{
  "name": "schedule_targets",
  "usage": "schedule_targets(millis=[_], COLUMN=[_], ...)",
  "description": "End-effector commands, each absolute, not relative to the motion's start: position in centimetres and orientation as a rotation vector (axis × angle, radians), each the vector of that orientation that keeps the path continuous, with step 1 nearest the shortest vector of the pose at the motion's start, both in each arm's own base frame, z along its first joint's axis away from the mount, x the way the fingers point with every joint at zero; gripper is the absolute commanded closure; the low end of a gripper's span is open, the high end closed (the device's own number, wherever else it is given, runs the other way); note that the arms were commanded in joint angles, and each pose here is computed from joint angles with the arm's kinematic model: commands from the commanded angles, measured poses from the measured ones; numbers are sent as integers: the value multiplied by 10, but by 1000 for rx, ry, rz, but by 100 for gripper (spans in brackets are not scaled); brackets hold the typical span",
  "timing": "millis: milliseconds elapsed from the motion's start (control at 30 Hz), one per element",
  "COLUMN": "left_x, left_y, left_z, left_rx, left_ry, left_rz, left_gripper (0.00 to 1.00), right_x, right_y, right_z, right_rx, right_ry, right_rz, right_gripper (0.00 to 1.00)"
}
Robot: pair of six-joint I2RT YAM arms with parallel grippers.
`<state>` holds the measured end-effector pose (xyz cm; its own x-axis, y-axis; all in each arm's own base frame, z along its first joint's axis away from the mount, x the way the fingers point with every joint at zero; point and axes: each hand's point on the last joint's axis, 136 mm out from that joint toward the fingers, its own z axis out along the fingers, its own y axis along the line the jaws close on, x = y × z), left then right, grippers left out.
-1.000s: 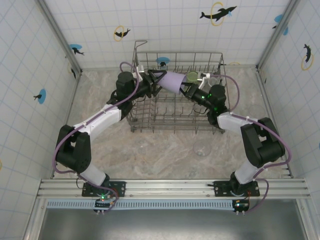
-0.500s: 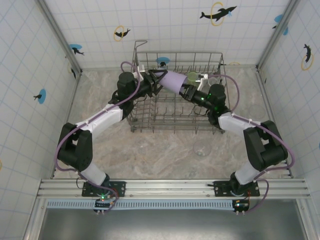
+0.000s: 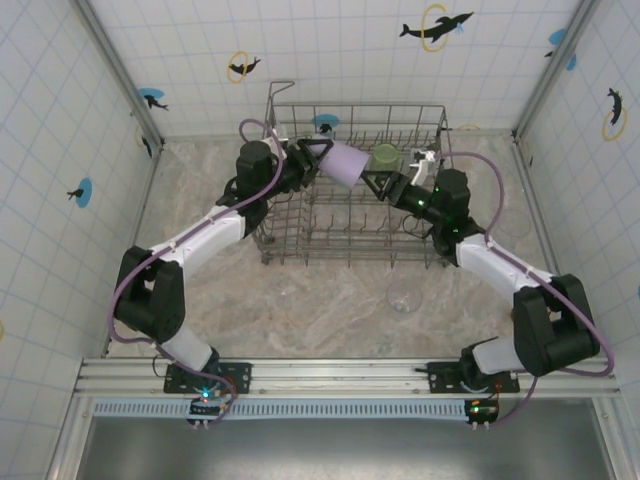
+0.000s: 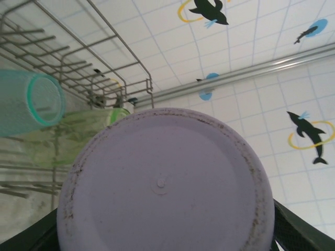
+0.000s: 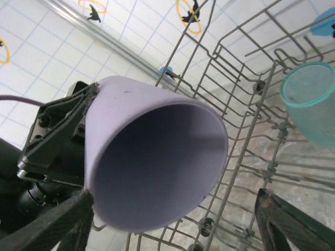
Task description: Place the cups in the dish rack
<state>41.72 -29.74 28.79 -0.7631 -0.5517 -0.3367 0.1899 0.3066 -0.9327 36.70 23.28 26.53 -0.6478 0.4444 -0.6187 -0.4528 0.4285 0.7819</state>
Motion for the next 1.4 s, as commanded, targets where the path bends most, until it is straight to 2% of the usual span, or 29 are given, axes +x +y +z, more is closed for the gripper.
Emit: schedule_targets(millis=[0, 33, 133, 633, 867, 1367], left_x=[423, 424, 427, 436, 444, 444], left_y=[-288, -286, -283, -281, -260, -253], left_z=[304, 305, 306, 298, 278, 250], left_rx=[-251, -246, -222, -81, -100, -14], left_ry=[1896, 1891, 1881, 1919, 1940, 1998], left_rz=[-1380, -1360, -1299, -885, -648, -410], left_gripper=[100, 100, 100, 100, 100, 100], right_x=[362, 360, 355, 324, 318, 309], right_y=[218, 215, 207, 179, 168, 160], right_z=[263, 263, 265, 272, 268, 257], right_rx=[4, 7, 7, 2, 13, 15], right_ry=[1840, 1844, 1846, 1841, 1850, 1883], right_rz=[1269, 1258, 1225, 1090, 1017, 967], right_gripper=[10, 5, 0, 0, 0, 0])
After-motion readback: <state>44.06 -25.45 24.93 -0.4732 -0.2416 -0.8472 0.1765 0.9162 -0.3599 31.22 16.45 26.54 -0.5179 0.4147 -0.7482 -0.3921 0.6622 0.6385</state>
